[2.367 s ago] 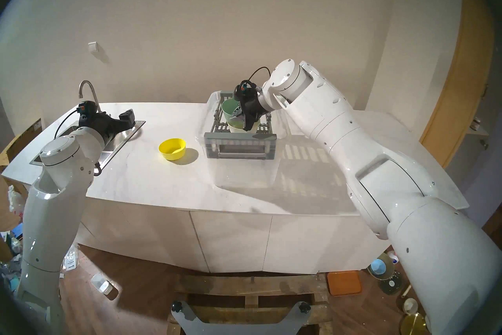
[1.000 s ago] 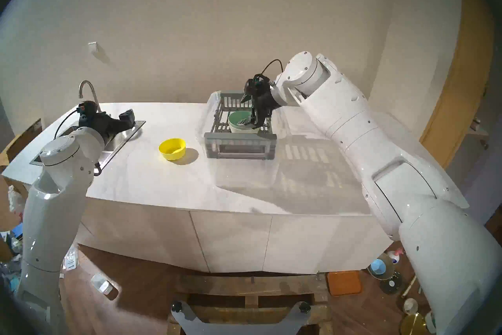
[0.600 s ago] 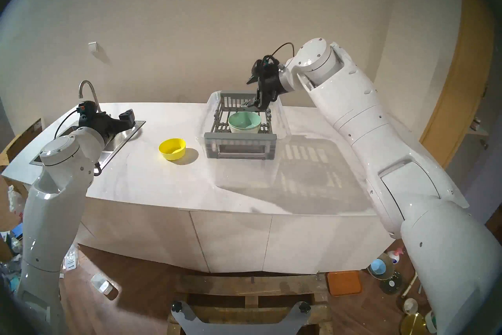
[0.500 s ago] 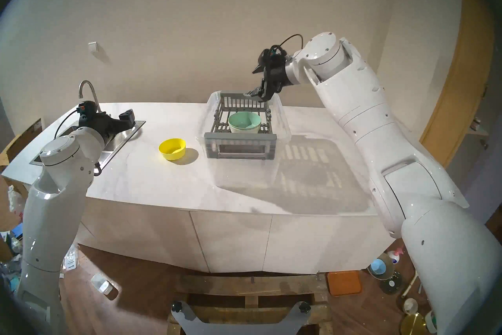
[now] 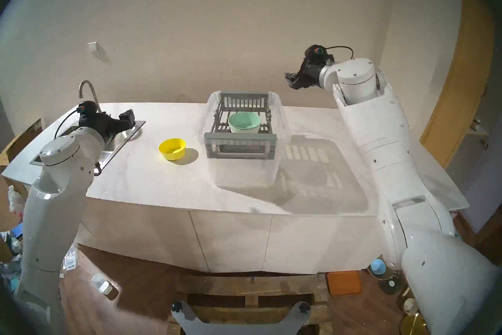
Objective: Place the plate or bowl neatly into the plate slot of the drying rack
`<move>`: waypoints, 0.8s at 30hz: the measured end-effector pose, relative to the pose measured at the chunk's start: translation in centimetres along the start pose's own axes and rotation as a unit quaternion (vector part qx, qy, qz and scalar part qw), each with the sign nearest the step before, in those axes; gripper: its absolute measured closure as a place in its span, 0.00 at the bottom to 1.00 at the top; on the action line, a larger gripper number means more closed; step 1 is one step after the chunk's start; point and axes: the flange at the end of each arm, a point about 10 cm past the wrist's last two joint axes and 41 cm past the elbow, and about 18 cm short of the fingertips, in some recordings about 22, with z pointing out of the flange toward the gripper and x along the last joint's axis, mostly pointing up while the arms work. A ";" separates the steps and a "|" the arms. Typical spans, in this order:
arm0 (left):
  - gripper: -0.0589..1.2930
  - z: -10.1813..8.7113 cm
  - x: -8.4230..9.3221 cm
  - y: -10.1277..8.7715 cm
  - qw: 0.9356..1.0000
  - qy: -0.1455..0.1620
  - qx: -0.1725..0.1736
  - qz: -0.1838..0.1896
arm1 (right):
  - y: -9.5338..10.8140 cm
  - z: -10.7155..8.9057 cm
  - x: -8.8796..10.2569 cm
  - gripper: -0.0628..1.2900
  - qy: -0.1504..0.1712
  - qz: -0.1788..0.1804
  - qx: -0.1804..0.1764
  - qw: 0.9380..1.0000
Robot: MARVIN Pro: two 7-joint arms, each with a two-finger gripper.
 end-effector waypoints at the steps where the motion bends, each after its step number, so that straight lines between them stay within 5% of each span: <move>1: 0.03 0.0 0.0 0.0 1.000 0.000 0.000 0.000 | 0.4 -0.3 -0.2 0.04 0.002 0.007 -0.015 1.000; 7: 0.03 0.0 0.0 0.0 1.000 0.000 0.000 0.000 | 1.6 -2.2 -3.7 0.04 -0.008 0.071 -0.077 0.994; 13: 0.03 0.0 0.0 0.0 1.000 0.000 0.000 0.000 | -1.9 -3.0 -6.2 0.04 -0.013 0.126 -0.076 0.989; 18: 0.03 0.0 0.0 0.0 1.000 0.000 0.000 0.000 | -4.2 -3.7 -9.1 0.04 -0.042 0.131 -0.067 0.988; 24: 0.03 0.0 0.0 0.0 1.000 0.000 0.000 0.000 | -2.9 -3.8 -9.1 0.04 -0.042 0.126 -0.085 0.987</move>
